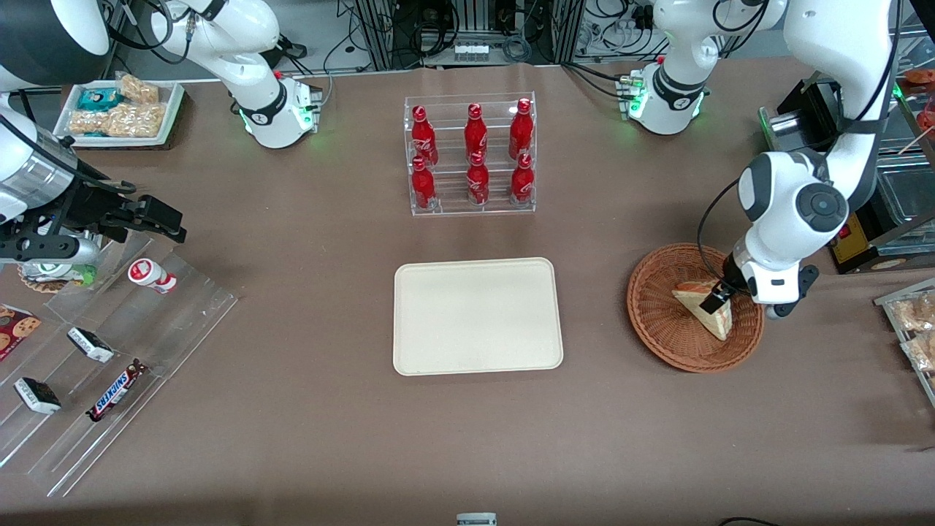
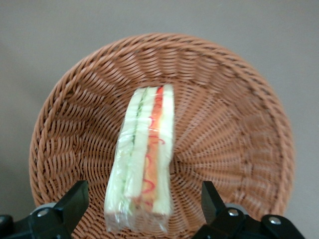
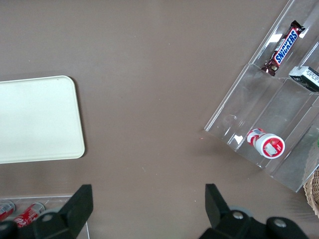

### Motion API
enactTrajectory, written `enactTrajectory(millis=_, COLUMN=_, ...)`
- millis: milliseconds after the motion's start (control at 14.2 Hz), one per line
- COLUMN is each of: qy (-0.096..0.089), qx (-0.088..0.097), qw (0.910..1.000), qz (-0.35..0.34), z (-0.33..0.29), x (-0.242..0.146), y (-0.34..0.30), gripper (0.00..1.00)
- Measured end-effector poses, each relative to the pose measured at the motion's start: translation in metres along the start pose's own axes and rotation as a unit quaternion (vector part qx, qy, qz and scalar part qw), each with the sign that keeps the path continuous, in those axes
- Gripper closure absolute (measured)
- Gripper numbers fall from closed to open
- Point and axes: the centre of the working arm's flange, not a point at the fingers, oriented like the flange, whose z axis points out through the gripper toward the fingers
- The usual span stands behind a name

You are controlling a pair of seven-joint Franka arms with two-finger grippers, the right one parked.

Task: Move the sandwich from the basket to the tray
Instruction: 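Lower the left gripper and close it on the wrapped sandwich, then lift the sandwich and carry it over the cream tray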

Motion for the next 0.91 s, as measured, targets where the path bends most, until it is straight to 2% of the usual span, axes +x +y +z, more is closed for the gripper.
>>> enactTrajectory(millis=70, qy=-0.004, qx=0.005, qw=1.0, qz=-0.006, z=0.009, x=0.001, y=-0.002, gripper=0.0)
enactTrajectory(millis=351, qy=-0.008, qx=0.009, qw=0.9999, qz=-0.01, z=0.016, x=0.002, y=-0.002, gripper=0.41)
enactTrajectory(millis=421, qy=-0.01, qx=0.016, qw=0.9998, qz=-0.005, z=0.012, x=0.002, y=0.001, gripper=0.53)
enactTrajectory(millis=632, qy=-0.025, qx=0.048, qw=0.9983, qz=0.021, z=-0.027, x=0.002, y=0.031, gripper=0.78)
enactTrajectory(millis=772, qy=-0.021, qx=0.047, qw=0.9972, qz=0.053, z=-0.065, x=-0.014, y=0.072, gripper=0.81)
enactTrajectory(millis=912, qy=-0.012, qx=0.035, qw=0.993, qz=0.112, z=-0.084, x=-0.053, y=0.116, gripper=0.81)
